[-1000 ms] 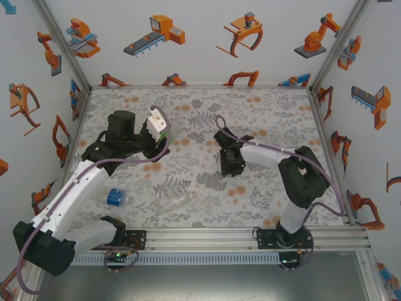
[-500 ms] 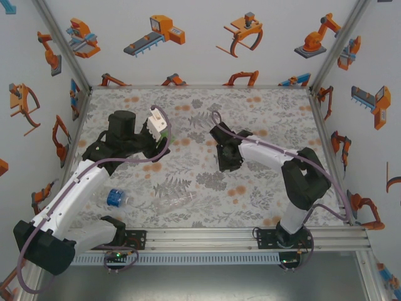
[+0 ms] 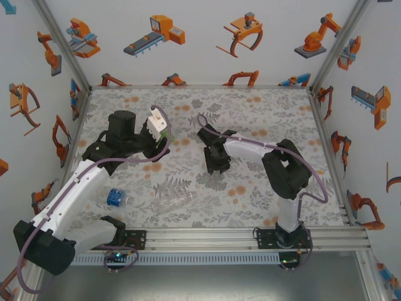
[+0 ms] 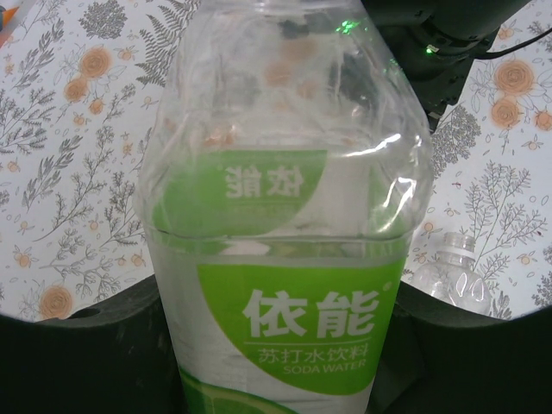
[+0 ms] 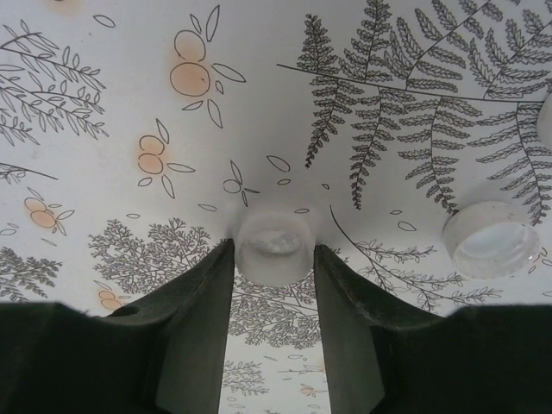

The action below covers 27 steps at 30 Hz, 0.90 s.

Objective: Screw on the bottle caps

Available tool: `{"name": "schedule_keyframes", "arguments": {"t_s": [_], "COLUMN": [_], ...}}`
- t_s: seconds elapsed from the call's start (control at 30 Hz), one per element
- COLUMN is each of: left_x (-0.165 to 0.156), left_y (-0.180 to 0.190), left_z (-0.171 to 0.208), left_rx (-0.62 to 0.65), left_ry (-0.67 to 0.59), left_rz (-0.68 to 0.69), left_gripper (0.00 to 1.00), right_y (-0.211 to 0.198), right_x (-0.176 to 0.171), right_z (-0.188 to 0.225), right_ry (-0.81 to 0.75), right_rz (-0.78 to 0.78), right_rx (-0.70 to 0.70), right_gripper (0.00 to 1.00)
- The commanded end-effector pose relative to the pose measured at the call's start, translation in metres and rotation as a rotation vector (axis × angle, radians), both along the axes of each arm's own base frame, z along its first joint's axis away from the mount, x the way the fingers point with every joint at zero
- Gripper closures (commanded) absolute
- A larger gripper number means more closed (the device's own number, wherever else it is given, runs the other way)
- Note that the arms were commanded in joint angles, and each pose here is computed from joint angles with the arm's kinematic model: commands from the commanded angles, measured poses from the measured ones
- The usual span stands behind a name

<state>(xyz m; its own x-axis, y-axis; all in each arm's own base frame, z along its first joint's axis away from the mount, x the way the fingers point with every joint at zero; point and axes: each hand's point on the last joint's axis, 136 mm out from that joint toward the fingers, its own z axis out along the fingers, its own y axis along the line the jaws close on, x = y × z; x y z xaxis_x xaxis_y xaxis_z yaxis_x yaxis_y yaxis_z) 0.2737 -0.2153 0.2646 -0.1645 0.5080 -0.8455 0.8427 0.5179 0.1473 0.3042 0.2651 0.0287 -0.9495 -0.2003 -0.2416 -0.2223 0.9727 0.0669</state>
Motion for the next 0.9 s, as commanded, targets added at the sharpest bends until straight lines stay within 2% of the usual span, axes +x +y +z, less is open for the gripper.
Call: {"name": "schedule_keyframes", "arguments": {"t_s": [0.0,0.27,0.53,0.87], "left_x": [0.002,0.002,0.002,0.002], "left_y": [0.001,0.001,0.001,0.001], "left_z": [0.001,0.002,0.001,0.001], "left_rx": [-0.004,-0.005,-0.004,-0.003], "left_ry": [-0.009,-0.011,-0.009,-0.007], "left_rz": [0.003,0.0,0.001,0.003], "left_gripper": [0.96,0.96,0.96,0.96], "right_y": [0.006,0.006,0.009,0.009], "right_x": [0.004,0.006,0.005,0.003], "right_z": [0.015,0.041,0.035,0.024], "right_ry": [-0.019,-0.067,-0.051,-0.029], "right_rz": [0.007,0.005,0.008,0.01], "right_rx": [0.016,0.049,0.058,0.042], "right_gripper": [0.53,0.53,0.58,0.58]}}
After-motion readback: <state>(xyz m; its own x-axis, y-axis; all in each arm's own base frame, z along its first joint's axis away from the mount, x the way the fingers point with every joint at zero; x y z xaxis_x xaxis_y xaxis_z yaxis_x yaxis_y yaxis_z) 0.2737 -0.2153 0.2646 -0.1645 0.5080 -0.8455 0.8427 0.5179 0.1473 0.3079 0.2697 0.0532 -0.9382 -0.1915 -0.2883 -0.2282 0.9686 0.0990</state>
